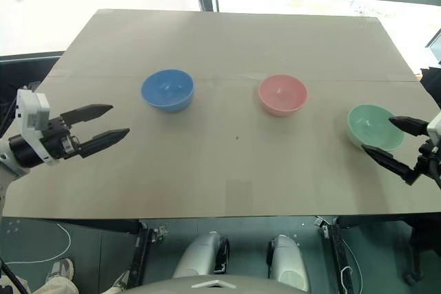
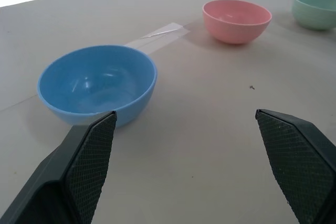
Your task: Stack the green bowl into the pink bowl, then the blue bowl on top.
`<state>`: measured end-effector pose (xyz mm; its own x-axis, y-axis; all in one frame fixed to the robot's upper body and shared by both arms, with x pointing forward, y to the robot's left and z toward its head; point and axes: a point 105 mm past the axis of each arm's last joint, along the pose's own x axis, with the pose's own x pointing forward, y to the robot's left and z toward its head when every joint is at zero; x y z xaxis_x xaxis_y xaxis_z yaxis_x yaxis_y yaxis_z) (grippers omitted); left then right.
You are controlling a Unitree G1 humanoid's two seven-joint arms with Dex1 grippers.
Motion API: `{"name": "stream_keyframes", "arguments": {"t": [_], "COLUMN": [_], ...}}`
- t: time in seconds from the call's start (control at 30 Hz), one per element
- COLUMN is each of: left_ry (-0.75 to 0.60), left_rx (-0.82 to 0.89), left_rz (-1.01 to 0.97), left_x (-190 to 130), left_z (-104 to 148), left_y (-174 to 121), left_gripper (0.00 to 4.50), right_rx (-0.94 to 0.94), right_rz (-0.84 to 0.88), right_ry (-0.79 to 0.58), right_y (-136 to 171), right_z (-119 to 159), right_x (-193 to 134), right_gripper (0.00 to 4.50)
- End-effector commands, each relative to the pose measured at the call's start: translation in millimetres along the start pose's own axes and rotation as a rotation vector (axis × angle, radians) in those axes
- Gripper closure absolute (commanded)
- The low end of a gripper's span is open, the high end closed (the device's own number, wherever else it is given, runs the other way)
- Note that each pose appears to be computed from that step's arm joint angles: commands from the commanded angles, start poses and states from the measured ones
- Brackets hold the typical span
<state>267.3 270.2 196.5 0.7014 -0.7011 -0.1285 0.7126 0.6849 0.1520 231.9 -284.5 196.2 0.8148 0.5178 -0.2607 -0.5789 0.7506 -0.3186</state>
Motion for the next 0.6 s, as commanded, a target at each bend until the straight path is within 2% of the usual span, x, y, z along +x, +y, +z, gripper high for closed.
{"name": "stream_keyframes", "arguments": {"t": [0.03,0.23,0.33,0.47,0.6], "left_ry": [-0.02,-0.089,-0.12,-0.179,-0.24], "left_rx": [0.039,0.031,0.034,0.002,-0.006], "left_rz": [-0.004,-0.044,-0.086,-0.131,-0.183], "left_x": [0,18,27,42,52], "left_z": [13,20,22,27,34], "left_y": [0,-16,-26,-40,-56], "left_gripper": [0.0,0.0,0.0,0.0,0.0], "right_rx": [-0.038,-0.042,-0.111,-0.178,-0.324], "right_rz": [0.01,0.066,0.077,0.114,0.159], "right_ry": [-0.033,-0.105,-0.094,-0.105,-0.092], "right_y": [0,21,29,40,52], "right_z": [11,21,25,32,32], "right_x": [6,48,73,122,173], "right_gripper": [0.07,0.07,0.07,0.07,0.07]}}
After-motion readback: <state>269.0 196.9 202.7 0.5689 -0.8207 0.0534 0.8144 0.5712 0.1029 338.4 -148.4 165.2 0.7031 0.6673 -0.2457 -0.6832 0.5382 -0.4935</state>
